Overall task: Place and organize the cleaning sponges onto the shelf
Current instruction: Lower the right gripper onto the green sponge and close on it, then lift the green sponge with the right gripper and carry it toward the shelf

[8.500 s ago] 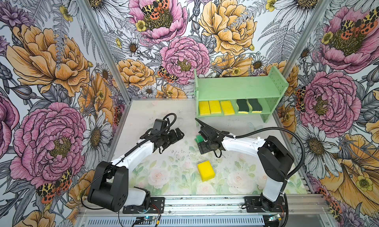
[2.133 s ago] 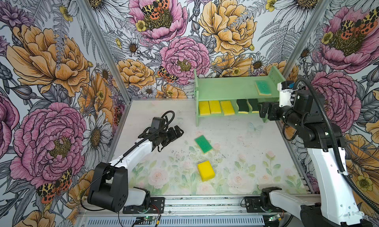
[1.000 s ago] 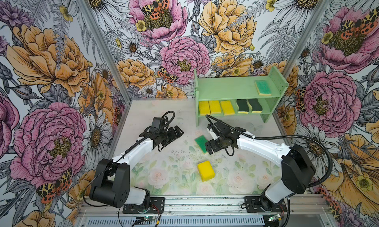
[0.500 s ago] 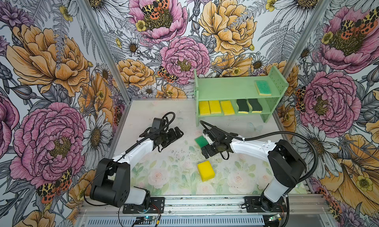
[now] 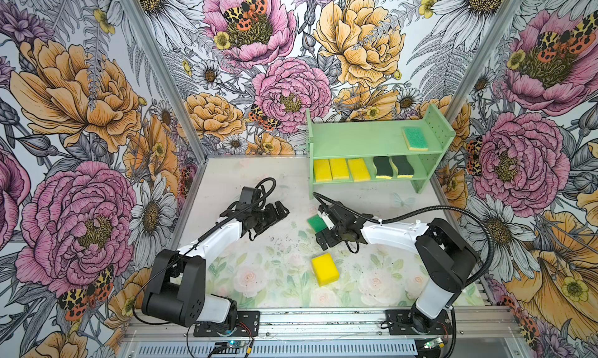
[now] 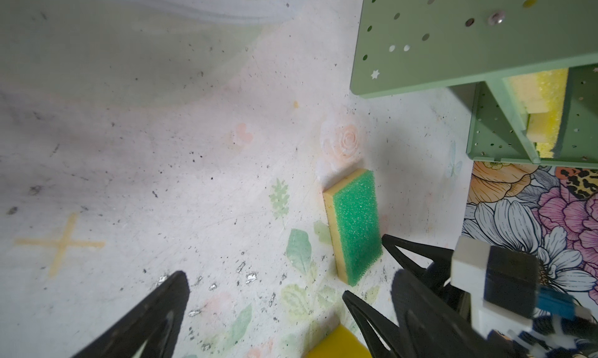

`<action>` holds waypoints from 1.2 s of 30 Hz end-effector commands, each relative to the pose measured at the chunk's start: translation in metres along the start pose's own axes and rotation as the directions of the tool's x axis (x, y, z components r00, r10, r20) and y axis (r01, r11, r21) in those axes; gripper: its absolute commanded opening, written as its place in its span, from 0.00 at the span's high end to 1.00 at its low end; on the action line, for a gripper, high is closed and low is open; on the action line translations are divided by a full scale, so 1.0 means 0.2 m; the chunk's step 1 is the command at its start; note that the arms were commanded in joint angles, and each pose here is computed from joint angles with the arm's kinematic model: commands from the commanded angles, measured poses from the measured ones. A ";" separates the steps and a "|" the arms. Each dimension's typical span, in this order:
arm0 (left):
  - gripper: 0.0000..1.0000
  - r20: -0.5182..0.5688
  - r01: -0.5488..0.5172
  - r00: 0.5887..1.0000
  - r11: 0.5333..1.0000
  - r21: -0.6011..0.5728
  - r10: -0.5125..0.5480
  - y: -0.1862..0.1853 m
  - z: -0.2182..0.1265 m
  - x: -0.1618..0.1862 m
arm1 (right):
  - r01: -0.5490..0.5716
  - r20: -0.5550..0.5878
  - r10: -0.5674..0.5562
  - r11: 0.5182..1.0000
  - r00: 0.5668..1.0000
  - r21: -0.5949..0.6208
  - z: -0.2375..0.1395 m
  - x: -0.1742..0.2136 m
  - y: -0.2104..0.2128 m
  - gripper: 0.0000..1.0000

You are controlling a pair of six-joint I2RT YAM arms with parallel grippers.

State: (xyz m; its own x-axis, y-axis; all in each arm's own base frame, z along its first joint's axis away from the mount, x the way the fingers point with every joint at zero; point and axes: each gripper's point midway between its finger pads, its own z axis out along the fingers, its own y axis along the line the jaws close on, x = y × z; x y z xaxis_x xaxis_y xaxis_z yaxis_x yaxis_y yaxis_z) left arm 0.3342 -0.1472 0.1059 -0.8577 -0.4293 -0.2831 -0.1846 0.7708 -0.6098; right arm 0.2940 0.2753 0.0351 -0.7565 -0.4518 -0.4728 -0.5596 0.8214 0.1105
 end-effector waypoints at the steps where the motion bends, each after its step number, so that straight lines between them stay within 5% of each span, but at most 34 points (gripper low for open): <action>1: 0.01 0.005 -0.010 1.000 1.000 0.015 0.010 0.00 0.00 -0.01 | 0.030 0.045 -0.030 0.999 0.999 -0.010 0.03 -0.03 0.02 0.02; 21: 0.01 0.007 -0.002 1.000 1.000 0.016 0.002 0.00 -0.01 -0.01 | 0.028 0.027 -0.030 0.998 0.999 0.050 0.13 0.05 -0.05 0.13; 36: 0.01 0.010 -0.007 1.000 1.000 0.023 0.007 -0.01 -0.02 0.00 | 0.010 0.127 -0.012 1.000 0.992 0.019 -0.06 0.00 -0.05 0.52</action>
State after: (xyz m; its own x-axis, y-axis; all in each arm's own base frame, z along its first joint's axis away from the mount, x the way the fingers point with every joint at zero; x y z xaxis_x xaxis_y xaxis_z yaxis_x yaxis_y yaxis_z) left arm 0.3323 -0.1467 0.1034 -0.8593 -0.4291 -0.2782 -0.1887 0.7716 -0.6074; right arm 0.2966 0.2632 0.0261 -0.7091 -0.4380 -0.5526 -0.5590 0.8268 0.0620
